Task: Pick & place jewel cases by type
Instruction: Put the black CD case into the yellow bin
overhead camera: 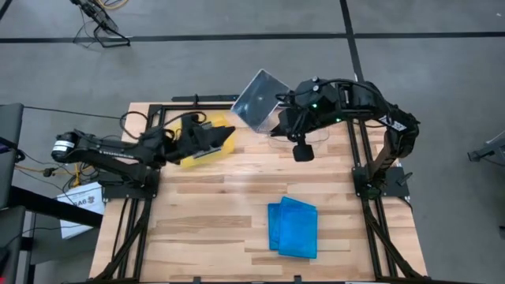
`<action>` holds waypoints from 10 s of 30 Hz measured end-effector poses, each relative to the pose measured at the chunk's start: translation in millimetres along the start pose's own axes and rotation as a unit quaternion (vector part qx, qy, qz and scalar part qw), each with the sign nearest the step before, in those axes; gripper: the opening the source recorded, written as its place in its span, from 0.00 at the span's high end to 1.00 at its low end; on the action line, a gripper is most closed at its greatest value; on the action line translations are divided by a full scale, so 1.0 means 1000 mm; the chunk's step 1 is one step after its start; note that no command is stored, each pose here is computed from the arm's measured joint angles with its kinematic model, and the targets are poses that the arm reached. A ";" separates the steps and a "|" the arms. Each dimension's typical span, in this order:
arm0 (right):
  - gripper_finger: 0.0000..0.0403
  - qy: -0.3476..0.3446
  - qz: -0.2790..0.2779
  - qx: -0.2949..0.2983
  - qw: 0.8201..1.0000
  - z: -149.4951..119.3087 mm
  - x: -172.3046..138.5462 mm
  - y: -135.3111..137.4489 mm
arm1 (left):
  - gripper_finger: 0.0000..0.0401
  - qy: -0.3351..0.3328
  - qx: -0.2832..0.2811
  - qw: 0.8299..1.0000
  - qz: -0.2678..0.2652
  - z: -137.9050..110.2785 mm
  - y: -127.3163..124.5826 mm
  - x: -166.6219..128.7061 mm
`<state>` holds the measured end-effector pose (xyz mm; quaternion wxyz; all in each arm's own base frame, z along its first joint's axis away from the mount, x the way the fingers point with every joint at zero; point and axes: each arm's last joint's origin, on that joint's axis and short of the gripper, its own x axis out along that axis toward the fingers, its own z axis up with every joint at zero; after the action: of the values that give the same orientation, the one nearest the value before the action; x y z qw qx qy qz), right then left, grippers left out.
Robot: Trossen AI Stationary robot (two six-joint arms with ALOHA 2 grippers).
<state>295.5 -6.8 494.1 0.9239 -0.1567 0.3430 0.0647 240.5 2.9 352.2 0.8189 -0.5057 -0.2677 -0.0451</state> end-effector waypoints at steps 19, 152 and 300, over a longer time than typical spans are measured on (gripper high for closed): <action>1.00 0.013 -0.012 -0.037 0.999 0.000 0.004 0.003 | 0.16 -0.010 -0.010 0.995 0.096 0.013 0.010 0.040; 0.21 -0.277 0.050 0.238 0.930 -0.022 0.047 -0.023 | 0.95 0.216 0.353 0.897 0.154 0.031 -0.046 -0.037; 0.92 -0.195 0.108 0.256 0.941 -0.043 0.138 -0.048 | 0.97 0.141 0.439 0.860 0.218 0.040 -0.038 -0.028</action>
<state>384.5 -65.0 384.4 0.9690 0.1386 0.1763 0.1034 188.1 13.1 382.9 0.9739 -0.1278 -0.0241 0.1861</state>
